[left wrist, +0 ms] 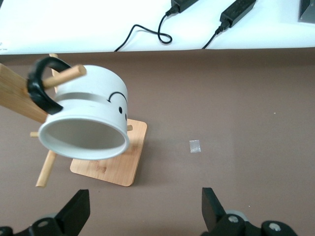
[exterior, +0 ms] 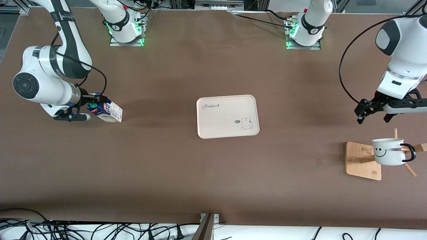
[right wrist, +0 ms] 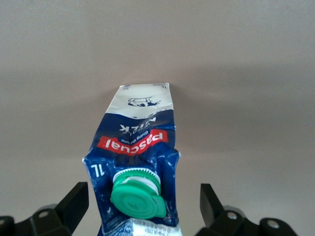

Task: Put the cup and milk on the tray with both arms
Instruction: 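Grasp the milk carton with the right gripper while the left gripper reaches the mug, then lift the milk carton with the right gripper while the left gripper grips the mug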

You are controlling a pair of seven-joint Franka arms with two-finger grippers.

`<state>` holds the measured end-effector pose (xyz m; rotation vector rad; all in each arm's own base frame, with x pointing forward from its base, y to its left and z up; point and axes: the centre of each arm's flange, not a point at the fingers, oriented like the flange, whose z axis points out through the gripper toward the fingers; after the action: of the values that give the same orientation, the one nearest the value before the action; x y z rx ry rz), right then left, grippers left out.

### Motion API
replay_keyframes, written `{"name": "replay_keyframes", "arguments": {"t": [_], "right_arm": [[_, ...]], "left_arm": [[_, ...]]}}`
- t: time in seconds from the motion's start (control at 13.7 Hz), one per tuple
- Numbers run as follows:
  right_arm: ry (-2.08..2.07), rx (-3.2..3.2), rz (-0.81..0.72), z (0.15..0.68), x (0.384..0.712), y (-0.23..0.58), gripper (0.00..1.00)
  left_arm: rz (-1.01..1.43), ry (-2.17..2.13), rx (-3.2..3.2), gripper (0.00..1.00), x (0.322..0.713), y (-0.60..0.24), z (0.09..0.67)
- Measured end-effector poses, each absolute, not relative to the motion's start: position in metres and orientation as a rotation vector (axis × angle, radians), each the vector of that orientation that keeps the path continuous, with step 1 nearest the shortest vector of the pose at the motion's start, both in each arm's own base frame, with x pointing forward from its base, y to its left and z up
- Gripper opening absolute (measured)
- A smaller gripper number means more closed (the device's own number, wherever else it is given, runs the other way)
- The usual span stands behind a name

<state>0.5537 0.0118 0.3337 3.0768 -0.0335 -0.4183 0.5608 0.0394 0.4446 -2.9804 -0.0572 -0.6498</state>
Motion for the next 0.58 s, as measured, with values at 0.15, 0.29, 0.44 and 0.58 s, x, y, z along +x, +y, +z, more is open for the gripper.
{"name": "replay_keyframes", "arguments": {"t": [0.15,0.29,0.44,0.58], "right_arm": [[-0.033,3.076,-0.422,0.332,0.554,0.012,1.00],[-0.032,3.076,-0.426,0.330,0.554,0.012,1.00],[-0.017,3.077,-0.428,0.329,0.554,0.012,0.80],[0.016,3.080,-0.427,0.329,0.554,0.012,0.56]], "left_arm": [[-0.696,-0.066,-2.980,1.00,0.568,0.045,0.425],[-0.785,-0.071,-2.968,1.00,0.578,0.050,0.410],[-0.820,-0.070,-2.966,1.00,0.585,0.051,0.399],[-0.822,-0.073,-2.967,1.00,0.589,0.052,0.396]]}}
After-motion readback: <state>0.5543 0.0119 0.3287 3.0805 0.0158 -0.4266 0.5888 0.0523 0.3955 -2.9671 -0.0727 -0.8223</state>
